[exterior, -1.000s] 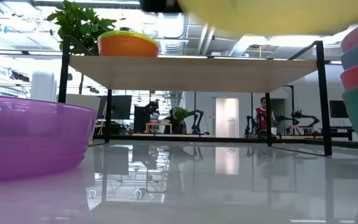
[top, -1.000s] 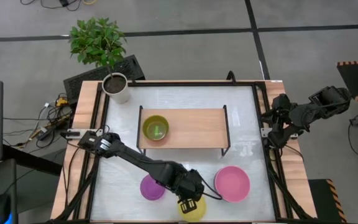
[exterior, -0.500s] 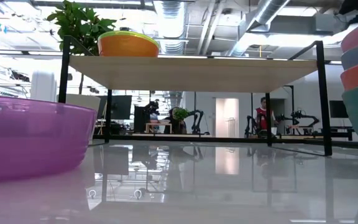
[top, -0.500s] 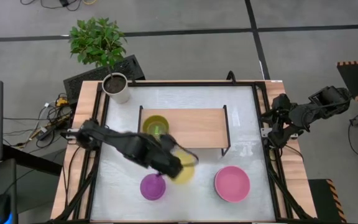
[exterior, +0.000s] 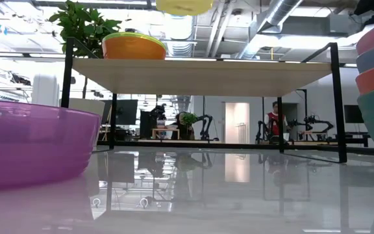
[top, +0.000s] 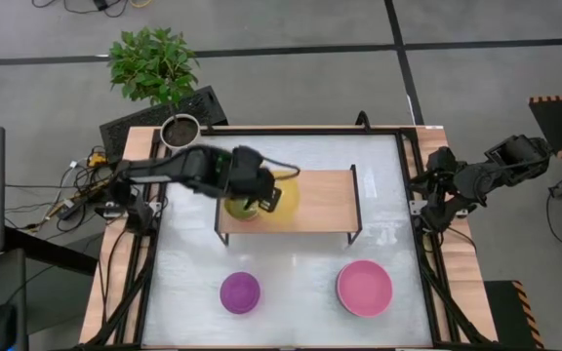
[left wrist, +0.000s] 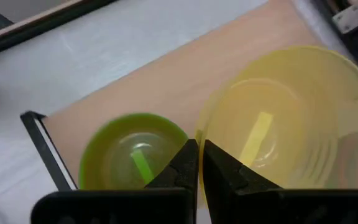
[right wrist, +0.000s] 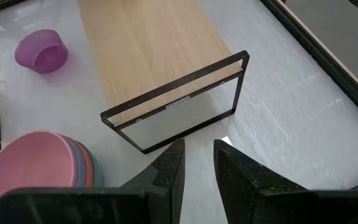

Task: Place and stack bowls onto a shelf
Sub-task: Stack the small yellow bowl on top of the green bowl on the shelf

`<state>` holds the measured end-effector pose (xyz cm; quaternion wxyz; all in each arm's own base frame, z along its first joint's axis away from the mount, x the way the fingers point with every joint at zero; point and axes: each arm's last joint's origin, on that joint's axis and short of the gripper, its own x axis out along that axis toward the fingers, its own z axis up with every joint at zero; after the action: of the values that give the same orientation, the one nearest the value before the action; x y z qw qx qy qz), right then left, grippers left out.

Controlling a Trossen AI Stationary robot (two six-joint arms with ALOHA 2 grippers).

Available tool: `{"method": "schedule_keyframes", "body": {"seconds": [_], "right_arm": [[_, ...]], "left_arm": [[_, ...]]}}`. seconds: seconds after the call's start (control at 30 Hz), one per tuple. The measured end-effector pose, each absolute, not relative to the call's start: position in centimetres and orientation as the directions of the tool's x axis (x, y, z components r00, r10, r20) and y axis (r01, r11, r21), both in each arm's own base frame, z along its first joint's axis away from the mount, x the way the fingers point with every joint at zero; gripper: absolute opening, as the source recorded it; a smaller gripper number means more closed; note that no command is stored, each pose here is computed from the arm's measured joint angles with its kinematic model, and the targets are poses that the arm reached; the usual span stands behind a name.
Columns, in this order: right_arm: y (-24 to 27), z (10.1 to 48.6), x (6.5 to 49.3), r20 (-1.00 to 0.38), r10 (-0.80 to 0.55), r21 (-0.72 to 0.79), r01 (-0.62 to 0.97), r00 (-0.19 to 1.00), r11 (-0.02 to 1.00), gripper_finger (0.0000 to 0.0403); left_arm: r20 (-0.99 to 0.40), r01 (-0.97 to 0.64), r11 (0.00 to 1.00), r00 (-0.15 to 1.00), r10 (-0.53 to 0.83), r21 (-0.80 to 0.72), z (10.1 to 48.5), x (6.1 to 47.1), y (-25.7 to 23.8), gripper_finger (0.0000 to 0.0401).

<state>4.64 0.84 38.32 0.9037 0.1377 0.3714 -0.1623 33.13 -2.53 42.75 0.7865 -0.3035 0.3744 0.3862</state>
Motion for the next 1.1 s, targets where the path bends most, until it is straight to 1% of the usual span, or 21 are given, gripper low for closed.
{"method": "schedule_keyframes", "body": {"seconds": [0.17, 0.3, 0.37, 0.47, 0.57, 0.67, 0.73, 0.8, 0.93, 1.0, 1.1], "right_arm": [[0.8, 38.3, 4.6, -0.716, -0.191, 0.129, 0.396, 0.672, 0.909, 0.0113], [0.8, 38.3, 4.6, -0.716, -0.191, 0.129, 0.396, 0.672, 0.909, 0.0113], [0.8, 38.3, 4.6, -0.716, -0.191, 0.129, 0.396, 0.671, 0.909, 0.0113], [0.8, 38.3, 4.6, -0.716, -0.191, 0.128, 0.395, 0.671, 0.909, 0.0113], [0.8, 38.3, 4.6, -0.716, -0.191, 0.128, 0.395, 0.671, 0.910, 0.0113], [0.8, 38.3, 4.6, -0.716, -0.191, 0.128, 0.395, 0.671, 0.910, 0.0113], [0.8, 38.3, 4.6, -0.716, -0.191, 0.126, 0.394, 0.671, 0.910, 0.0113], [0.8, 38.3, 4.6, -0.716, -0.191, 0.126, 0.394, 0.671, 0.911, 0.0113], [0.8, 38.3, 4.6, -0.716, -0.191, 0.118, 0.386, 0.671, 0.915, 0.0113], [0.8, 38.3, 4.6, -0.716, -0.191, 0.118, 0.386, 0.671, 0.915, 0.0113], [0.8, 38.3, 4.6, -0.716, -0.191, 0.118, 0.386, 0.671, 0.915, 0.0113]], "left_arm": [[-0.866, -0.801, 0.571, 0.404, 0.296, -0.179, 42.6, 33.3, -0.4, 0.0000], [-0.845, -0.802, 0.560, 0.435, 0.313, -0.205, 44.0, 31.8, 0.6, 0.0000], [-0.817, -0.813, 0.536, 0.458, 0.349, -0.227, 45.1, 30.2, 0.9, 0.0000], [-0.813, -0.838, 0.476, 0.460, 0.357, -0.265, 45.7, 26.9, 1.1, 0.0000], [-0.828, -0.875, 0.379, 0.439, 0.350, -0.303, 44.9, 23.2, 0.3, 0.0000], [-0.825, -0.886, 0.302, 0.446, 0.347, -0.352, 43.8, 20.9, -0.3, 0.0000], [-0.808, -0.876, 0.288, 0.473, 0.351, -0.387, 42.9, 20.9, -0.6, 0.0000], [-0.810, -0.873, 0.291, 0.476, 0.342, -0.390, 41.9, 21.5, -0.9, 0.0000], [-0.847, -0.882, 0.325, 0.438, 0.301, -0.341, 39.8, 23.3, -1.3, 0.0000], [-0.866, -0.895, 0.339, 0.397, 0.303, -0.291, 38.9, 24.3, -1.2, 0.0000], [-0.874, -0.897, 0.355, 0.376, 0.306, -0.262, 38.3, 25.1, -1.1, 0.0000]]}}
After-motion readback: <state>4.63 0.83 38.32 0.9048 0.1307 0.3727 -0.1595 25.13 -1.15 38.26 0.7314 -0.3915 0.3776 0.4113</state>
